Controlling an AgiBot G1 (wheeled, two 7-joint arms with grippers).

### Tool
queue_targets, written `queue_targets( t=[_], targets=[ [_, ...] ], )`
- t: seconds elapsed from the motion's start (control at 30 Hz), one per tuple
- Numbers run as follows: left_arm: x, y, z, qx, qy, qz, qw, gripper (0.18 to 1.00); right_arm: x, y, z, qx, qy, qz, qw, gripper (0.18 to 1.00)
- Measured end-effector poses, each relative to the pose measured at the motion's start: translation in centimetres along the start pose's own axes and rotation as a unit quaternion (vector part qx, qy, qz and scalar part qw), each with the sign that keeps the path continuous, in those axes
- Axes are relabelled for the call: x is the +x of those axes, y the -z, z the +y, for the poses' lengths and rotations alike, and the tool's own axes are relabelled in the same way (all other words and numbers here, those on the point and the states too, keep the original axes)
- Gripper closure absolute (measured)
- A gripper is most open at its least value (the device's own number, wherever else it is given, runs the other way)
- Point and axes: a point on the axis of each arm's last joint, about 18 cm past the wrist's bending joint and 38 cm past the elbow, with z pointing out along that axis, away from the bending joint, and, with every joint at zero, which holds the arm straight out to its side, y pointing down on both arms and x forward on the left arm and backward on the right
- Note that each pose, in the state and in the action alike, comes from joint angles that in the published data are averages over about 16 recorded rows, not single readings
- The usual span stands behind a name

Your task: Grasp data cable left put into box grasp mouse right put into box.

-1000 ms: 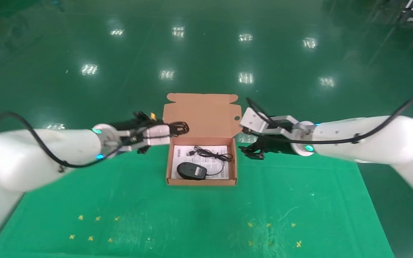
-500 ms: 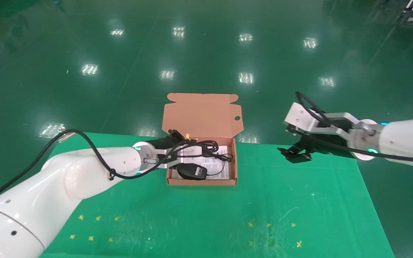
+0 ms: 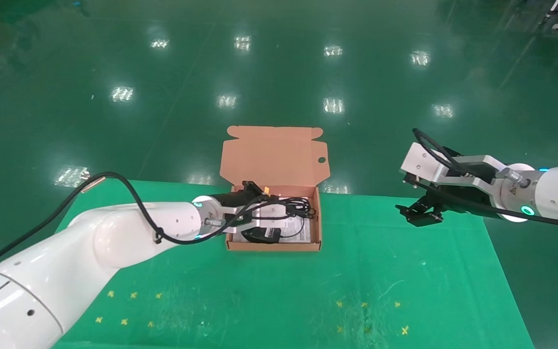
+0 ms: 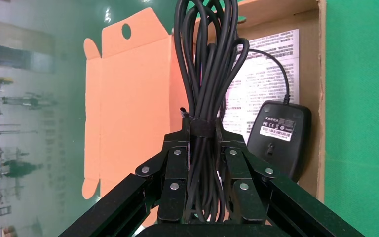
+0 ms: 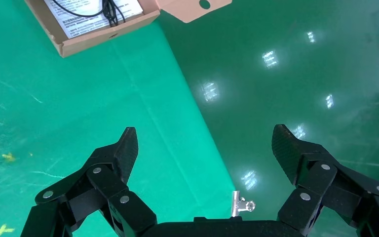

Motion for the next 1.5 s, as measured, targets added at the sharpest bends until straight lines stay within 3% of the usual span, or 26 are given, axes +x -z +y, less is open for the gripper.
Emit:
queue_targets(
  t=[0.37, 0.53, 0.8, 1.13, 1.33, 1.5],
  targets=[
    [-0.1, 0.2, 0.2, 0.000, 0.001, 0.000, 1.0000, 0.878, 0.0, -0.1, 0.0, 0.000, -0.001, 0.000, 1.000, 0.179],
    [-0.9, 0.5, 0.4, 0.000, 0.010, -0.010, 0.9999, 0.824, 0.5, 0.0, -0.3, 0.003, 0.001, 0.005, 1.000, 0.179],
    [-6.4, 2.1, 1.0, -0.006, 0.053, -0.067, 0.9963, 0.709, 3.0, 1.4, -2.1, 0.014, 0.030, 0.033, 0.999, 0.179],
    [-13.0, 4.4, 2.0, -0.015, 0.110, -0.136, 0.9845, 0.484, 5.3, 3.6, -4.5, 0.009, 0.094, 0.046, 0.995, 0.179],
    [-12.5, 4.9, 2.9, -0.005, 0.151, -0.123, 0.9808, 0.359, 4.1, 3.6, -4.3, 0.010, 0.094, 0.012, 0.995, 0.179],
    [-10.5, 5.5, 3.8, 0.018, 0.201, -0.094, 0.9748, 0.283, 2.1, 3.3, -3.7, 0.026, 0.066, -0.034, 0.997, 0.179]
  ],
)
